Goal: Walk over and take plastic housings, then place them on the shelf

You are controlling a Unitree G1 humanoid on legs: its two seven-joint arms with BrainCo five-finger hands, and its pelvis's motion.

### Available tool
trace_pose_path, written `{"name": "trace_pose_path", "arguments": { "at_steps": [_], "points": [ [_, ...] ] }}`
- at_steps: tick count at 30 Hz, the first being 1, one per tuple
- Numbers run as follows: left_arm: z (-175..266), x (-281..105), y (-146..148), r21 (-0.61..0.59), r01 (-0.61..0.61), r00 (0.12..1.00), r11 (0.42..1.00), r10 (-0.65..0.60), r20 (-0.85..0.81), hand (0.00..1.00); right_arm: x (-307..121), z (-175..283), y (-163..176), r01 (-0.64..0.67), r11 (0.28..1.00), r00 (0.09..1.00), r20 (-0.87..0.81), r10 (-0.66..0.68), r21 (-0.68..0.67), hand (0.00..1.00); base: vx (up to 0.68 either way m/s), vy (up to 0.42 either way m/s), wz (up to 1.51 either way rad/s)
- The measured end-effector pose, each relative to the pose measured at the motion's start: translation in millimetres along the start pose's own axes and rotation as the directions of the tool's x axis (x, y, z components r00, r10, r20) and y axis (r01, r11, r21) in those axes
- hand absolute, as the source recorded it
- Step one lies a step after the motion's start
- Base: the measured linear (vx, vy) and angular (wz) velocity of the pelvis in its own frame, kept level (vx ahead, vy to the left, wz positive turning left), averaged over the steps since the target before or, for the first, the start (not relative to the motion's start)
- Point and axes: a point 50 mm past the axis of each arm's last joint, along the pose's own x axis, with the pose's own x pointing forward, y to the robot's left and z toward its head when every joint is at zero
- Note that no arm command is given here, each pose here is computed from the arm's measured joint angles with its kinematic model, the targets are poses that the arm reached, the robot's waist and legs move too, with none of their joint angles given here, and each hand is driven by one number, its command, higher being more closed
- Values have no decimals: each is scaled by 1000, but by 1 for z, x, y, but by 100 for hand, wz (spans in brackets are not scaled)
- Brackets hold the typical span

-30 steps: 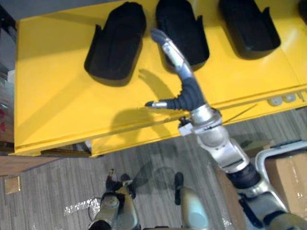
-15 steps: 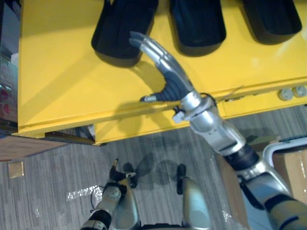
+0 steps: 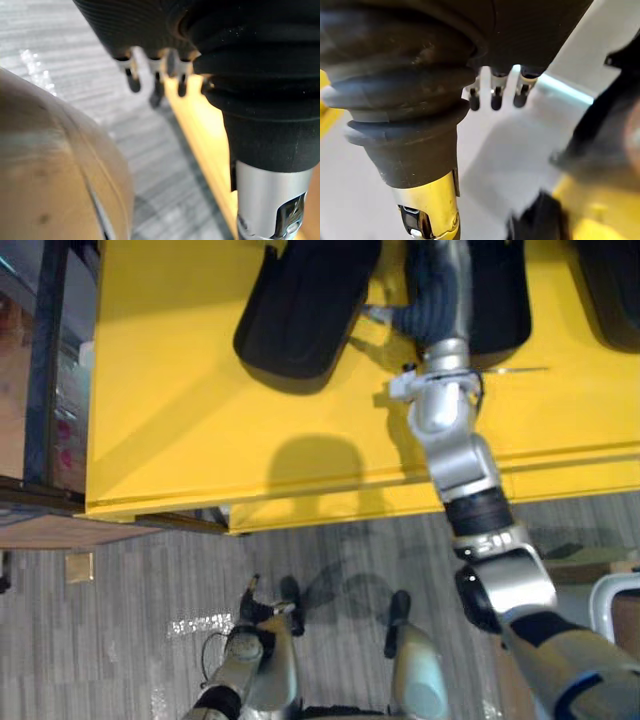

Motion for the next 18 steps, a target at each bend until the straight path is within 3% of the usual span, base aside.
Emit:
{"name": "trace_pose_path", "arguments": {
  "at_steps": [6, 11, 18],
  "points": [
    [-1, -3, -6, 16, 31, 1000, 999, -31, 4, 0, 18, 7, -15, 89, 994, 996, -14, -88, 71, 0, -7, -7, 5],
    [-1, -4, -8, 38, 44, 999, 998, -44, 17, 0, 25, 0, -14, 90, 985, 993, -87, -78, 147, 0, -23, -6, 7],
    [-3, -5, -9, 35, 48, 999, 998, -48, 16, 0, 41, 15, -17, 100, 976, 994, -58, -90, 192, 0, -11, -7, 4]
  ]
}}
